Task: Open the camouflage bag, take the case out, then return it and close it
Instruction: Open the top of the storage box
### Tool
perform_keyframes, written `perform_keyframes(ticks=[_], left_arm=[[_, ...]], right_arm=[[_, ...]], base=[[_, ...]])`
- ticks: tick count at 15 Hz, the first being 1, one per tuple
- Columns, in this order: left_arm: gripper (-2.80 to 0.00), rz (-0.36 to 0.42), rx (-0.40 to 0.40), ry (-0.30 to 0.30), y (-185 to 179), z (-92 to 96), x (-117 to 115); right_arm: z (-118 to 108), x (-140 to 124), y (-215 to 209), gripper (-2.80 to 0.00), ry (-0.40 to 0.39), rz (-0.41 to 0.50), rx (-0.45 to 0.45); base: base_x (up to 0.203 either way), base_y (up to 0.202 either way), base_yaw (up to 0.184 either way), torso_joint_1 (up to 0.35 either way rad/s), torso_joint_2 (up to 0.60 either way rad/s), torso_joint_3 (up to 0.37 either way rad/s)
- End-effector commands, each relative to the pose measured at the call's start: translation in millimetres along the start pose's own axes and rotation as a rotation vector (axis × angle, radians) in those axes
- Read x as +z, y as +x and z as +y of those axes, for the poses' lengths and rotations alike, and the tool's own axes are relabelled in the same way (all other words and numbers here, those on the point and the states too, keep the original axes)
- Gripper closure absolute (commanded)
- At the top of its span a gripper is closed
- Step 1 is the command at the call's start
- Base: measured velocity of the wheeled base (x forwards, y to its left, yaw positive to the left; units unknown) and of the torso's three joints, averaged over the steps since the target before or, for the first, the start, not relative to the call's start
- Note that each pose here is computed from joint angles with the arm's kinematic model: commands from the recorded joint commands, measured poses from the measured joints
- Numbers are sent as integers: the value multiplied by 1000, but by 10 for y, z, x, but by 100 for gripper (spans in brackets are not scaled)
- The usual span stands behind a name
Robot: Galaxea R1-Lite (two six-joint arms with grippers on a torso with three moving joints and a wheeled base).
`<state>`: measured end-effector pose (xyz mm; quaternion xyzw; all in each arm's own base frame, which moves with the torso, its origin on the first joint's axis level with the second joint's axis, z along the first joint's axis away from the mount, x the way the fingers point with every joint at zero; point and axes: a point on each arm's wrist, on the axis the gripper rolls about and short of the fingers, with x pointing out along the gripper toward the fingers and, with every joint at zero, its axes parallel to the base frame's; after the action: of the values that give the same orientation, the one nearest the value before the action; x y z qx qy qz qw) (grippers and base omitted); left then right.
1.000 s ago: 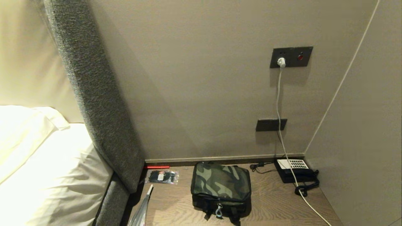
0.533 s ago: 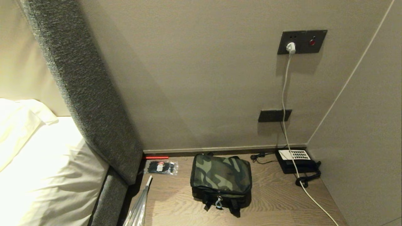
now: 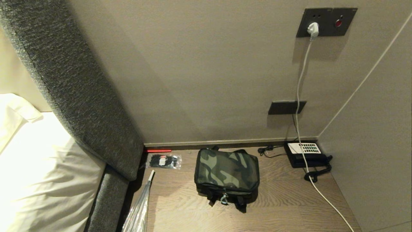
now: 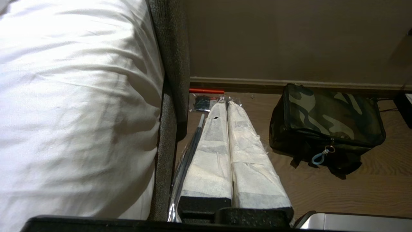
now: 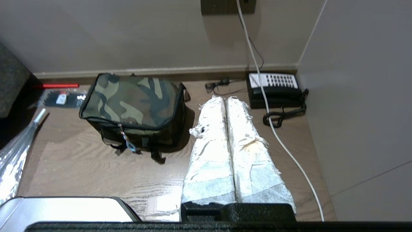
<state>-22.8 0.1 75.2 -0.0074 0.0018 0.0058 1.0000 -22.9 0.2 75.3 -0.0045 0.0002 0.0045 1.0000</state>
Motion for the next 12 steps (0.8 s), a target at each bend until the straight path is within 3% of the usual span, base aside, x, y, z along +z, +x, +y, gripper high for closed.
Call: perform_keyframes(ticks=[1, 12], left_arm=[[0, 3, 1, 0, 2, 0, -8], [0, 3, 1, 0, 2, 0, -8]], right_arm=[[0, -1, -3, 0, 1, -3, 0], [0, -1, -3, 0, 0, -3, 0]], base=[[0, 0, 0, 2, 7, -205], [0, 0, 0, 2, 2, -196]])
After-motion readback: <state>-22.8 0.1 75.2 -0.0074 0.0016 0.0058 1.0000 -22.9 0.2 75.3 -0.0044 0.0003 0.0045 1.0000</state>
